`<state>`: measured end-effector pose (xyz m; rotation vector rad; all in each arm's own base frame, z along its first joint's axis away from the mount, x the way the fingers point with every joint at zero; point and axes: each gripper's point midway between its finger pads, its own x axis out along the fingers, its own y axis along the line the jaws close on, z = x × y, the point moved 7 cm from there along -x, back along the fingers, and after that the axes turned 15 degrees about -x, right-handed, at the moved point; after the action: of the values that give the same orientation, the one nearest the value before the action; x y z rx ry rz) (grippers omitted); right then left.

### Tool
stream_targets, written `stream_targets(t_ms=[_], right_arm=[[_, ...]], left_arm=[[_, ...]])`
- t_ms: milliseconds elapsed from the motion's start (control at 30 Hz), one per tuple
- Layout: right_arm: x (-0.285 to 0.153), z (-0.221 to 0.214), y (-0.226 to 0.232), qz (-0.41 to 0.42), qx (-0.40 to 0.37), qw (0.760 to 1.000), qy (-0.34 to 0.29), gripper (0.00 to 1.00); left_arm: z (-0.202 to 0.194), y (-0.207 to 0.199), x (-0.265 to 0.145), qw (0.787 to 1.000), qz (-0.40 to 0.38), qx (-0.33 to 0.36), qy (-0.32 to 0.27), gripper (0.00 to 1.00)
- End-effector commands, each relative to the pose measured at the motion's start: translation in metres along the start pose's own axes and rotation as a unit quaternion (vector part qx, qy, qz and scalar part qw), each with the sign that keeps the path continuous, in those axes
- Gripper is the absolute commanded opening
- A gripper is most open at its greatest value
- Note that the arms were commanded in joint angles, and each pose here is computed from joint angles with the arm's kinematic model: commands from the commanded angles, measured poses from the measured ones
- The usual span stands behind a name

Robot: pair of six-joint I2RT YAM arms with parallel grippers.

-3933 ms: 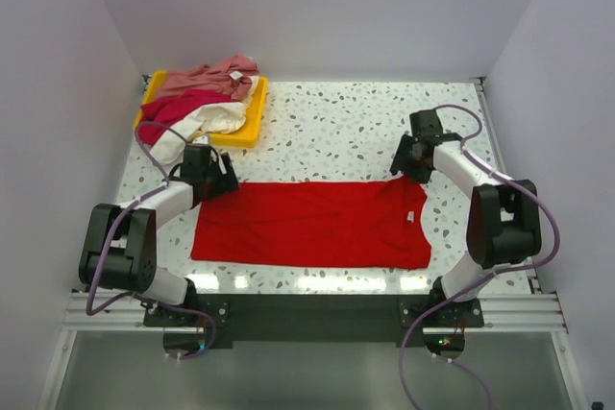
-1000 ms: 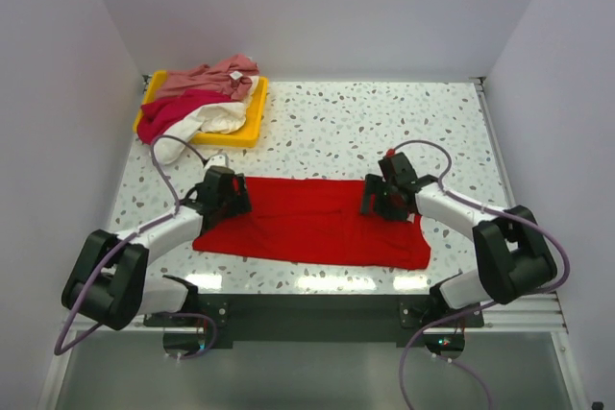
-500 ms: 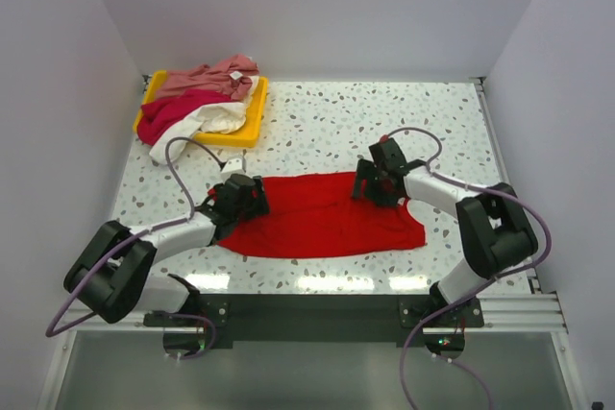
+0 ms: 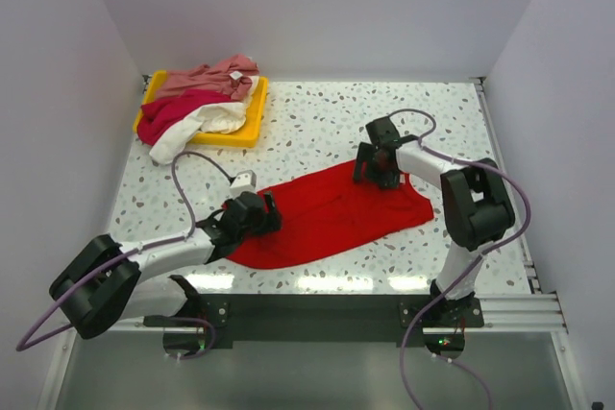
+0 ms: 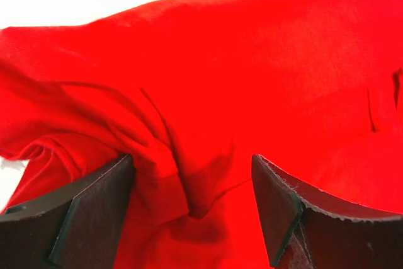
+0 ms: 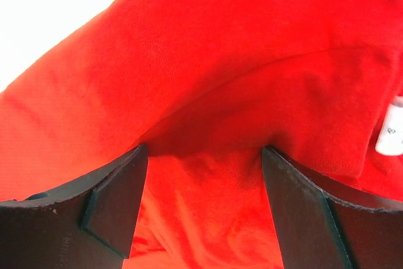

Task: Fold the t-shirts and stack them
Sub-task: Fold the tshirt

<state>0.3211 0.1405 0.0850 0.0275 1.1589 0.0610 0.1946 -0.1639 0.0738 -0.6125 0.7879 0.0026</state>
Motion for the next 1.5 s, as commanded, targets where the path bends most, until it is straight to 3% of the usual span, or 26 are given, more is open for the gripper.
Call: stream_targets(t_ms=[0, 300, 467, 833, 1133, 1267, 1467], right_arm=[[0.026, -0.007, -0.019, -0.042, -0.012, 0.998, 0.050, 0.77], [0.037, 0.042, -0.005, -0.032, -0.022, 0.999, 0.036, 0.77], [0.021, 0.060, -0.001, -0.022, -0.030, 0.999, 0.009, 0.77], [-0.109, 0.101, -0.004, 0.002, -0.052, 0.989, -0.138, 0.79], [-0.173, 0.075, -0.020, 0.002, -0.049, 0.981, -0.188, 0.90], [-0.170, 0.052, -0.027, -0.004, -0.043, 0.984, -0.174, 0.92], [-0.128, 0.008, -0.036, -0.018, -0.028, 0.993, -0.118, 0.93]], left_arm=[[-0.042, 0.036, -0.013, 0.994, 0.067, 0.009, 0.086, 0.79], [-0.081, 0.018, -0.035, 0.990, 0.035, 0.030, 0.130, 0.78], [-0.081, -0.009, -0.050, 0.992, 0.009, 0.037, 0.124, 0.79], [-0.044, -0.048, -0.067, 0.997, -0.005, 0.064, 0.054, 0.84], [-0.015, -0.049, -0.058, 0.997, -0.007, 0.070, 0.029, 0.88], [-0.010, -0.044, -0.051, 0.997, 0.001, 0.074, 0.031, 0.88], [-0.011, -0.035, -0.048, 0.997, 0.001, 0.076, 0.033, 0.88]])
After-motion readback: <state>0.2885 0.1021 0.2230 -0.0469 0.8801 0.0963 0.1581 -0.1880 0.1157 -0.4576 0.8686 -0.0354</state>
